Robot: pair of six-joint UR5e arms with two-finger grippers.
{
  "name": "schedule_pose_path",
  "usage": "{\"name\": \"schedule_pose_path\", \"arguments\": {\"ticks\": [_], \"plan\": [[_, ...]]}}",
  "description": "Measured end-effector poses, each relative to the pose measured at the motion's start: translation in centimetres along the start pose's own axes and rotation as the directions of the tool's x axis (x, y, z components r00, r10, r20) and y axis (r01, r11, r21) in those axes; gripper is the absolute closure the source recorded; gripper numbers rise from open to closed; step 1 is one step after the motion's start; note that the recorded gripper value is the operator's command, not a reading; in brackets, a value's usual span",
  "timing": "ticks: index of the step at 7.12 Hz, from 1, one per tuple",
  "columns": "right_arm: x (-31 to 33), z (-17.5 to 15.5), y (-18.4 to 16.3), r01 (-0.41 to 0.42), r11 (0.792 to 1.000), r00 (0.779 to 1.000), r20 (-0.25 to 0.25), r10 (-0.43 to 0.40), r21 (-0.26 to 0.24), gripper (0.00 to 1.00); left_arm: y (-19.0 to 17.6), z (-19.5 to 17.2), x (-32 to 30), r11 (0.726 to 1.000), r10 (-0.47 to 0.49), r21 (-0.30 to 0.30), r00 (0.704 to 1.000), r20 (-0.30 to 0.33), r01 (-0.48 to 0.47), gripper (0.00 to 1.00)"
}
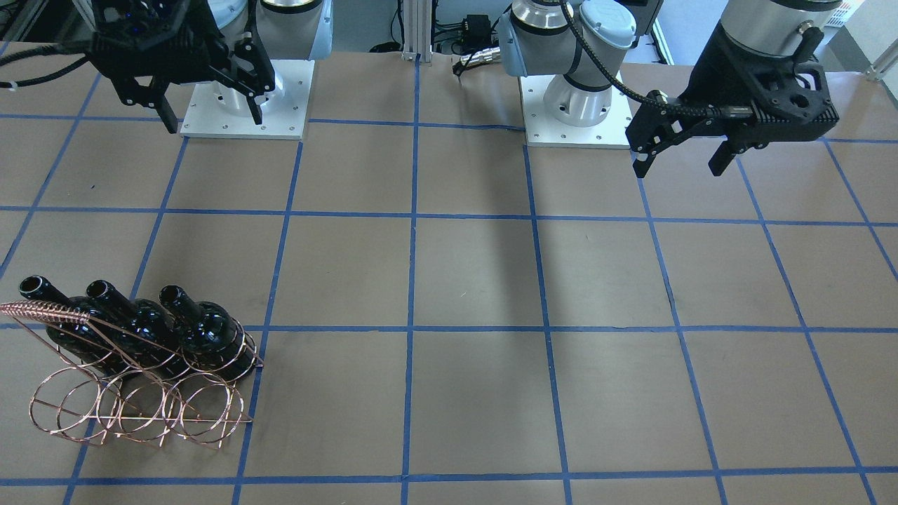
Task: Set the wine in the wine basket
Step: 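Open the right gripper and raise it above the rack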
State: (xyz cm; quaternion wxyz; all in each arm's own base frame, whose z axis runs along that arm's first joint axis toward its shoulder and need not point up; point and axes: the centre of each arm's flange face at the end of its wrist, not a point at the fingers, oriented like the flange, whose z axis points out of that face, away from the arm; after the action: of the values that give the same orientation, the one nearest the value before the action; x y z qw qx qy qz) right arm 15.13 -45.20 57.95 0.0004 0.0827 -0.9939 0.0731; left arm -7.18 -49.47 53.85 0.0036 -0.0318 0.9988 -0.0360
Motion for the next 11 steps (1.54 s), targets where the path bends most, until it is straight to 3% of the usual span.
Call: {"name": "schedule_pose_path", "arguments": {"ticks": [11], "plan": [[-0.1, 2.2, 0.8, -0.038, 0.997, 0.999, 0.004, 0.039, -0.059, 0.00, 0.0, -0.1, 0.0, 1.000, 0.007, 0.004, 1.000, 0.001, -0.007, 0.00]]}}
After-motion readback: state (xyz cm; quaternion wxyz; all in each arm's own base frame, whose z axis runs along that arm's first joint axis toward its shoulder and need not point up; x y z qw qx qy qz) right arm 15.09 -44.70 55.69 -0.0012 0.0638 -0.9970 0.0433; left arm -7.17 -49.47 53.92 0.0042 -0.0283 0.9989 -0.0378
